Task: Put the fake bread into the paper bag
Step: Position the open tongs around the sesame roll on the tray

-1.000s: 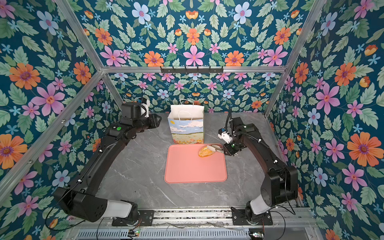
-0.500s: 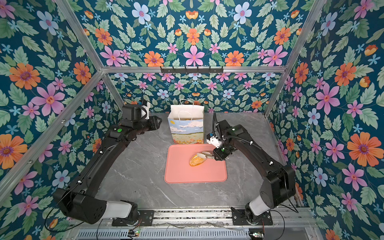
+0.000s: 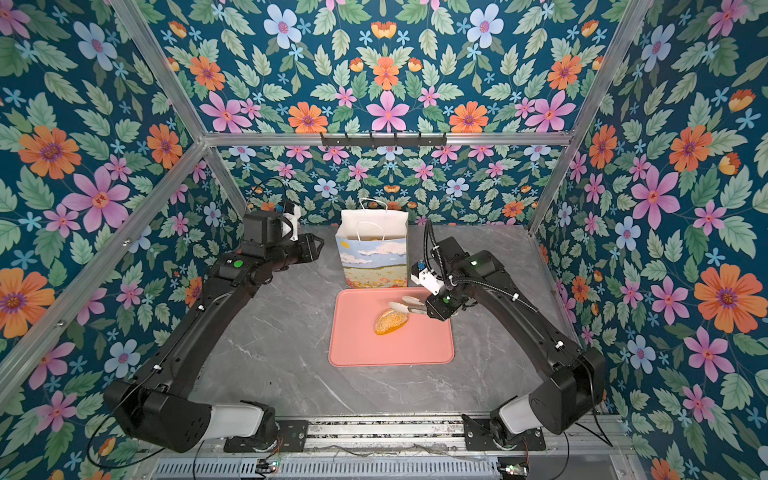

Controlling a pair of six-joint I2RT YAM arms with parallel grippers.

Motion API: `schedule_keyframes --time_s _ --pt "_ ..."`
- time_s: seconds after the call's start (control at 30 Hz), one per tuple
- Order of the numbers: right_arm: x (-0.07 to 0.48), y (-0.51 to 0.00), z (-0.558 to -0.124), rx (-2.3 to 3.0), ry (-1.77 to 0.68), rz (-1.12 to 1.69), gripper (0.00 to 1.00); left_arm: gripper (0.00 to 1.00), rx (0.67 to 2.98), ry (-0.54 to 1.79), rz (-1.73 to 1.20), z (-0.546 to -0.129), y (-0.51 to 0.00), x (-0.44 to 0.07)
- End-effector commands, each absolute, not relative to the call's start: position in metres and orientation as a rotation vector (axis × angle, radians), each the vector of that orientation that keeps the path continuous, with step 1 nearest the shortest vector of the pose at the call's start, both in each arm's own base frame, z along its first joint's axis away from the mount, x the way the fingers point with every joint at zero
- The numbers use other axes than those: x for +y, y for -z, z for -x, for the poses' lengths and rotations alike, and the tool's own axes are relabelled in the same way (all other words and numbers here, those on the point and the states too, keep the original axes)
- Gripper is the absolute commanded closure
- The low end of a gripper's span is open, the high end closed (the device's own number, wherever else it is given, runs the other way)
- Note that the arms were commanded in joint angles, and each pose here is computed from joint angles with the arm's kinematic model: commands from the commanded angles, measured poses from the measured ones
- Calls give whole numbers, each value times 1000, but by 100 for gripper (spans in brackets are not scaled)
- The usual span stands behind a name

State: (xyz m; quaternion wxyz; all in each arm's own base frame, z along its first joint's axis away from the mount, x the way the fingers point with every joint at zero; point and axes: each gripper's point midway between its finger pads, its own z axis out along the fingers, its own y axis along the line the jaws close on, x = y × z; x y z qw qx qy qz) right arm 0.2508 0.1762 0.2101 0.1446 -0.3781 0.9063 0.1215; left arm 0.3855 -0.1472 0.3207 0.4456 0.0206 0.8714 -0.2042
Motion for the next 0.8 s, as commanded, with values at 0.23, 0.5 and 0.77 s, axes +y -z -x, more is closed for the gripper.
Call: schedule_keyframes --time_s 0.23,0.5,0.77 --pt "206 -202 -188 2566 -499 1312 67 53 2132 506 -55 -390 -324 -148" --pt "229 -176 -194 2594 -506 1359 67 53 2139 515 -55 -390 -321 -149" --pt "247 -160 -217 2589 -482 1358 66 53 2138 499 -51 -389 -321 -147"
